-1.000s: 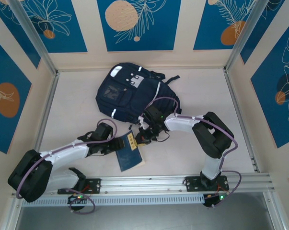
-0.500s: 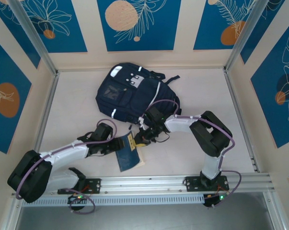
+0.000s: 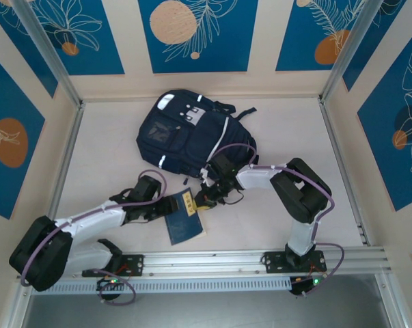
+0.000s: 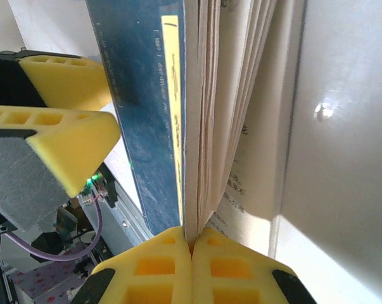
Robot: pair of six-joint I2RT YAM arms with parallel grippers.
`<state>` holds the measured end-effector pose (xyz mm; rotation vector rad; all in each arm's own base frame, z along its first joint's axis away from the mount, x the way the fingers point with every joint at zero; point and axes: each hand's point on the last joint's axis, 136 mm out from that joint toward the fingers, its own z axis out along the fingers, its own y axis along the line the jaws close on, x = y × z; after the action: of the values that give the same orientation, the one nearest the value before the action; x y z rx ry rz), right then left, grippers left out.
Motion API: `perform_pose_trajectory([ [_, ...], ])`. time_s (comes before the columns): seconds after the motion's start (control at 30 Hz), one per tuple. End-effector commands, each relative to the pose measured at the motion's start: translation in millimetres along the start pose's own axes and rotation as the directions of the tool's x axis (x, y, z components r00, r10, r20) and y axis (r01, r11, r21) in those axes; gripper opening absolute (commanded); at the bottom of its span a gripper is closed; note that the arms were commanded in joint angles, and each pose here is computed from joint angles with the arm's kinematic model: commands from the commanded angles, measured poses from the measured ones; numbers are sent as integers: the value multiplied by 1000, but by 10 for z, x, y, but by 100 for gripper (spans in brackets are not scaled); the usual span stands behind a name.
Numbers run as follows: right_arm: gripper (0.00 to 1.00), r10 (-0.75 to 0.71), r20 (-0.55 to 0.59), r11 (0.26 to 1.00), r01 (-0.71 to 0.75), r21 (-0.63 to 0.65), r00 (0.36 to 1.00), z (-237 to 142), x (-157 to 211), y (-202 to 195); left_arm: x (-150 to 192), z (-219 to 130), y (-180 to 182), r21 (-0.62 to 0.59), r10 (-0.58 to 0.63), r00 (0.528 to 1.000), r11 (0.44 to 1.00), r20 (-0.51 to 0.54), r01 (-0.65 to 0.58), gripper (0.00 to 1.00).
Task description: Pack books, pencil case, and school supplies into a backpack
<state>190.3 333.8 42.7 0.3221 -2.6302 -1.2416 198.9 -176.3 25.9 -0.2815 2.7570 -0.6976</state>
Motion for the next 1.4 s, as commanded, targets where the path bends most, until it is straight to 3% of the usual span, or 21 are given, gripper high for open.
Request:
perform_pose_trajectory([
  [0.0, 0, -21, 18, 996, 22, -86, 1000, -77, -25, 117, 53, -3, 80, -21, 13, 1000, 1000, -12, -13, 67],
  [0.3, 0, 48, 32, 943, -35, -331, 998, -396, -98, 248, 13, -141, -3, 76, -43, 999, 996, -11, 43, 84],
  [0.5, 0, 91, 21, 904, -74, -420, 996, -469, -132, 232, 39, -68, -64, 126, -89, 995, 987, -52, 95, 86],
  [0.9, 0, 149, 17, 880, -124, -459, 989, -469, -171, 196, -3, 94, -349, 297, -229, 965, 919, -128, 258, 80],
  [1.23, 0, 164, 16, 874, -138, -465, 986, -447, -199, 207, -114, 70, -593, 382, -241, 958, 880, -156, 283, 76],
  [1.37, 0, 165, 16, 872, -138, -469, 986, -459, -203, 226, -161, 10, -661, 407, -231, 963, 873, -141, 269, 69],
])
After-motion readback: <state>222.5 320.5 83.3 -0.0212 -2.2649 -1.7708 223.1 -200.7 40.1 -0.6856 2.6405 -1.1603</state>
